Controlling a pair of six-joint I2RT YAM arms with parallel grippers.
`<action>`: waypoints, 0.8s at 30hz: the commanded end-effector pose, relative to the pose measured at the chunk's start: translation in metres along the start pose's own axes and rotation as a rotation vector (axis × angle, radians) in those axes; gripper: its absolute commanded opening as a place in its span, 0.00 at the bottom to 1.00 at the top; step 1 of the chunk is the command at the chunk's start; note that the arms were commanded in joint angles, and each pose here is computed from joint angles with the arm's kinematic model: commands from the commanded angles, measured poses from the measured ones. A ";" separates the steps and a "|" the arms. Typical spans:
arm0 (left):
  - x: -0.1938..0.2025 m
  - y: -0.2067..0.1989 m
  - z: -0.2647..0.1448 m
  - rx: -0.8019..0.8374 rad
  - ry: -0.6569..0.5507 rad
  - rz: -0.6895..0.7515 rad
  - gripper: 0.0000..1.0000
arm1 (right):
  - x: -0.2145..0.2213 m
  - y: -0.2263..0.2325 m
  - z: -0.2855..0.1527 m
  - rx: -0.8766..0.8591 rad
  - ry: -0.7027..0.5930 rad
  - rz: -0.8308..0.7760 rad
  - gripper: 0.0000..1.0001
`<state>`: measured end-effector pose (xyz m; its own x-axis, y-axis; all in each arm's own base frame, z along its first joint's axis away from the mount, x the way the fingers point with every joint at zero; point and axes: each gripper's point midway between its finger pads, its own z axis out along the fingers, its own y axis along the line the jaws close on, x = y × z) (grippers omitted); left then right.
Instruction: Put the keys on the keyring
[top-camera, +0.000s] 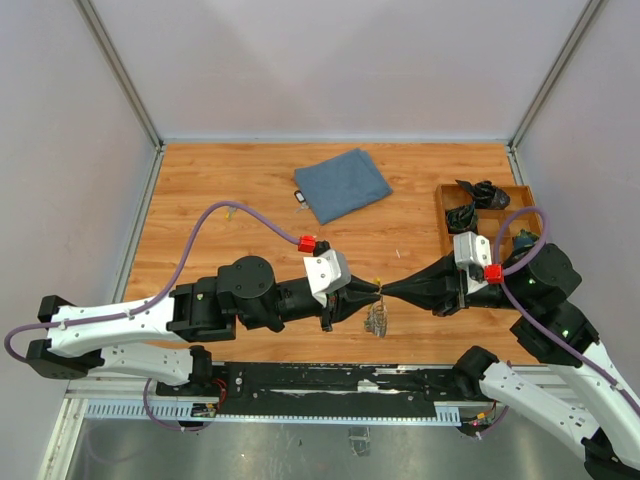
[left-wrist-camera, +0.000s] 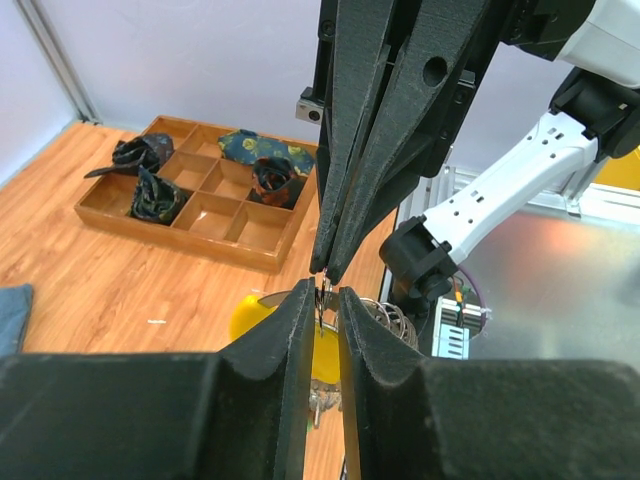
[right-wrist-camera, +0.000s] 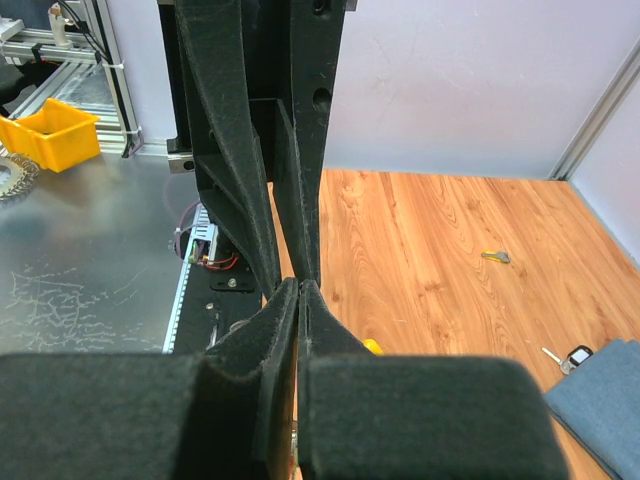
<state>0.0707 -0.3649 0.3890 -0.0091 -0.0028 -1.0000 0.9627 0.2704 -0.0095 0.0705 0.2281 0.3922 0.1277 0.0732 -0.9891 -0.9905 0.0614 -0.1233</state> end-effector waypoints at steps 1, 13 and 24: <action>-0.003 -0.006 0.004 0.021 -0.020 -0.008 0.20 | -0.021 0.009 -0.003 -0.025 -0.056 -0.053 0.00; 0.002 -0.008 0.007 0.027 0.002 -0.003 0.01 | -0.021 0.007 -0.003 -0.017 -0.055 -0.057 0.00; 0.017 0.001 -0.005 -0.005 0.188 0.047 0.00 | -0.002 0.003 -0.021 0.024 0.135 -0.113 0.39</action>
<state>0.0697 -0.3679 0.3661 -0.0234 0.1249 -0.9919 0.9649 0.2625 0.0103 0.0681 0.2166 0.3957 0.1735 0.0129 -0.9848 -0.9812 0.0879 -0.1717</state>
